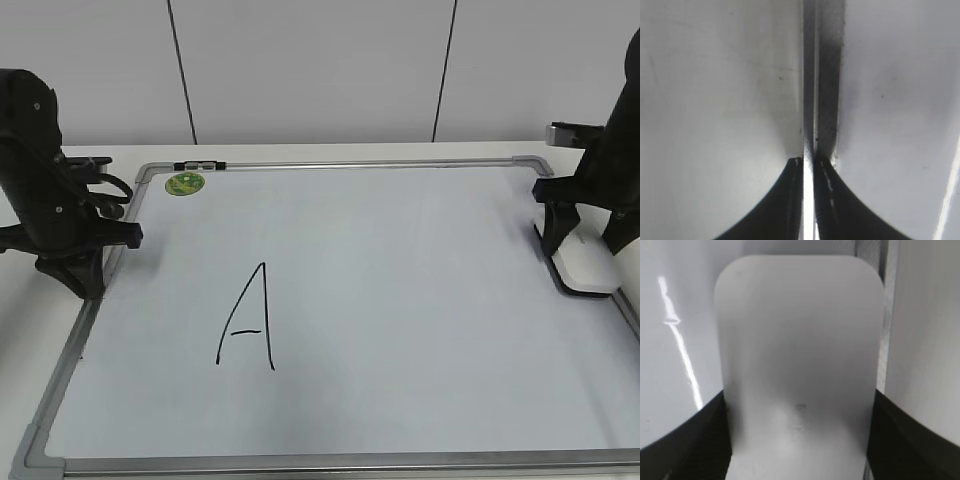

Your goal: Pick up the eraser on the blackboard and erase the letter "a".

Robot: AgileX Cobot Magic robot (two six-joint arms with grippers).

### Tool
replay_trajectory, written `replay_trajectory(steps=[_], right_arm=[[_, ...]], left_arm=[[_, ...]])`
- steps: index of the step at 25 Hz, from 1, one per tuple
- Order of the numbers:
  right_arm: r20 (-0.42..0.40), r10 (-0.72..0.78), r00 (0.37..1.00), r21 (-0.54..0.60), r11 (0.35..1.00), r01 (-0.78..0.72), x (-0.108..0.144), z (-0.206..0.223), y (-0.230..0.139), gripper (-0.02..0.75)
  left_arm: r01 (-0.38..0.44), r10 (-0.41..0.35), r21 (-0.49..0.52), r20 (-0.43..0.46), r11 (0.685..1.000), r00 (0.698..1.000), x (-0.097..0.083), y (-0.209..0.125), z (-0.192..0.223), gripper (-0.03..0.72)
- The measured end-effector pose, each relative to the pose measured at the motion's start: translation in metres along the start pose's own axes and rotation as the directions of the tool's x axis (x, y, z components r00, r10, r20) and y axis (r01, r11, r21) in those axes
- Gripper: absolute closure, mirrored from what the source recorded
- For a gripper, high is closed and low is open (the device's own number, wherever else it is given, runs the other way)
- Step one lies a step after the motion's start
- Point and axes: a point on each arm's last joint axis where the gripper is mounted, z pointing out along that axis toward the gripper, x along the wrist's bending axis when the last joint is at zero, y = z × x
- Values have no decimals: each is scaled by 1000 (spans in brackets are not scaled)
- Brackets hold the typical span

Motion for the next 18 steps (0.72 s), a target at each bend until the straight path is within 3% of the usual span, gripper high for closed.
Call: replay_trajectory(steps=[8,13,18], right_arm=[[-2,4,1000,6,1000,-4,-1,3,0,94],[-1,2,1000,-18,1000,-2,-1,-3,4,77],[5,-8,1000,-130,992,9,1,-32,20,77]], left_arm=[[0,0,0,0,1000,1000,0,0,0,646],[0,0,0,0,1000,1000,0,0,0,645],[0,0,0,0,1000,1000,0,0,0,645]])
